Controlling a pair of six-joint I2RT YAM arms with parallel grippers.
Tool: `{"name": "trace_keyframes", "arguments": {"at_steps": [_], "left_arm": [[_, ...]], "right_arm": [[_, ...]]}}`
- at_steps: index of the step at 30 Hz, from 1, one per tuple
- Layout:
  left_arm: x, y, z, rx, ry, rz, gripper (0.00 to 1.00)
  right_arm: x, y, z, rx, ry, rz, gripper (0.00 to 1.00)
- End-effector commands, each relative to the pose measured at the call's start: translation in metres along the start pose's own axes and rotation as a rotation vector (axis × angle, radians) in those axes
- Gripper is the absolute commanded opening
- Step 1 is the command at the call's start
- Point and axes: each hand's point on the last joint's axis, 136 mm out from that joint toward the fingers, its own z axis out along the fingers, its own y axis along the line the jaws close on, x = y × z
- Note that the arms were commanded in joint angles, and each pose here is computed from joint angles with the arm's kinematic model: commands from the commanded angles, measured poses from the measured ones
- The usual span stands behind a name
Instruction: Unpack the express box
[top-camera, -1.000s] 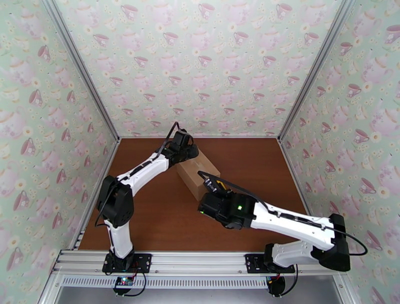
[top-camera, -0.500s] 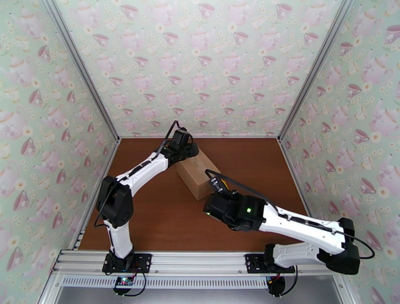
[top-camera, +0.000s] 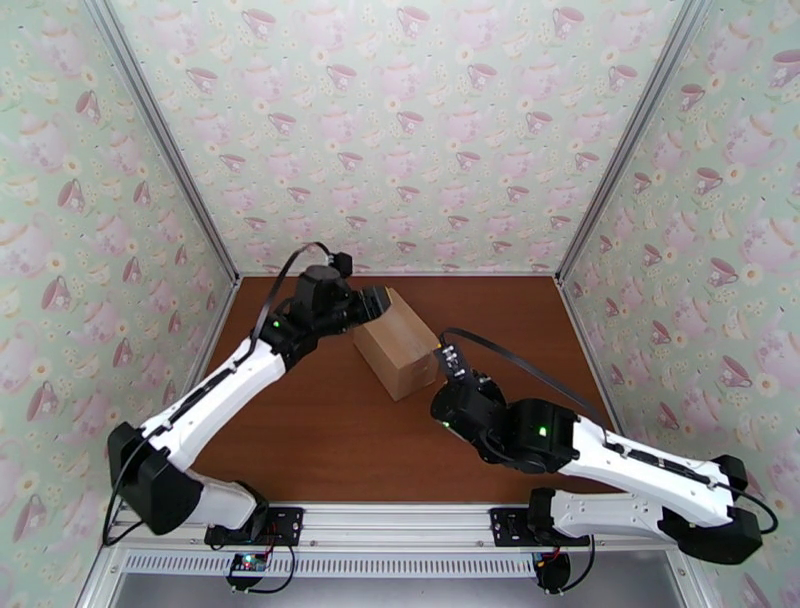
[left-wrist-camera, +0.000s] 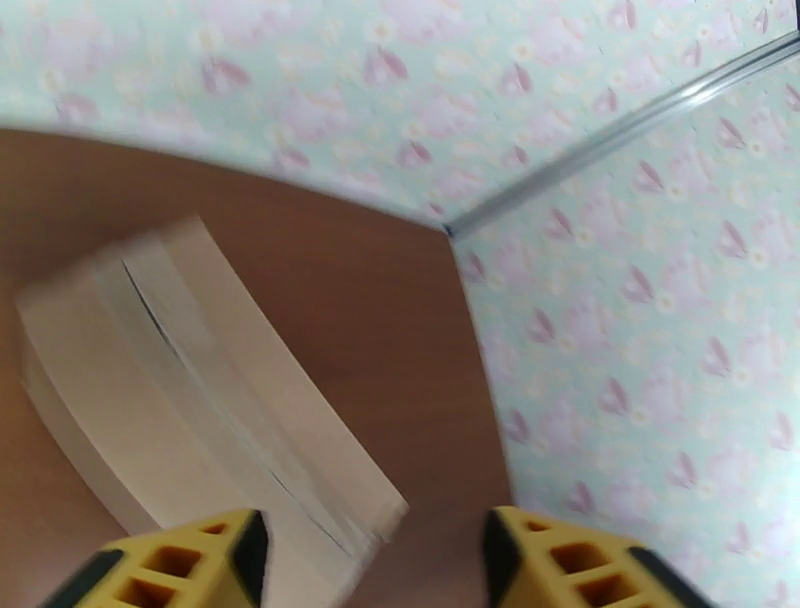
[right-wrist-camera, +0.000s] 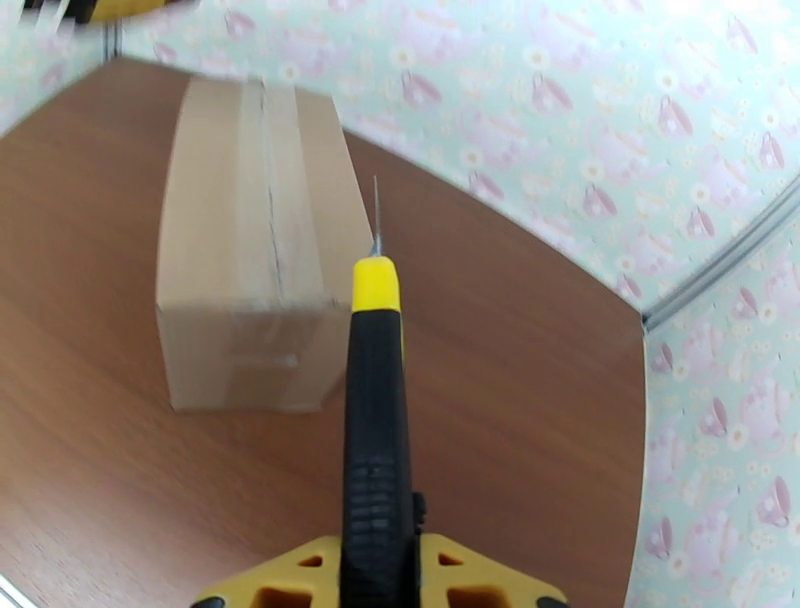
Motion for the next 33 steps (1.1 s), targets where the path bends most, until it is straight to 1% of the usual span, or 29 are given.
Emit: {"name": "trace_keyframes", "arguments": {"at_steps": [1,4,8,12,18,26,29,33], "left_arm": [[0.039,-0.011,0.007,0.101,0.139,-0.099,0.72],[0.051,-0.025,0.007,0.159,0.166,-0.123,0.76],[0.052,-0.04,0.007,0.224,0.175,-0.154,0.8],[0.051,-0.047,0.007,0.257,0.182,-0.165,0.8],[0.058,-0.053,0.02,0.302,0.236,-0.208,0.78],[0.07,-0.058,0.028,0.311,0.294,-0.235,0.72],[0.074,-0.056,0.027,0.297,0.305,-0.238,0.66],[0.075,-0.054,0.028,0.287,0.307,-0.241,0.55]], "right_arm": [[-0.02,0.004,0.002,0.003,-0.061,-0.006,0.0],[-0.026,0.009,0.005,0.006,-0.068,-0.03,0.0],[-0.03,0.015,0.01,0.017,-0.068,-0.061,0.0],[-0.032,0.019,0.014,0.024,-0.064,-0.08,0.0],[-0.035,0.023,0.018,0.032,-0.073,-0.098,0.0],[-0.041,0.025,0.023,0.069,-0.074,-0.147,0.0],[-0.043,0.024,0.024,0.09,-0.078,-0.157,0.0],[-0.047,0.027,0.026,0.093,-0.089,-0.169,0.0]]}}
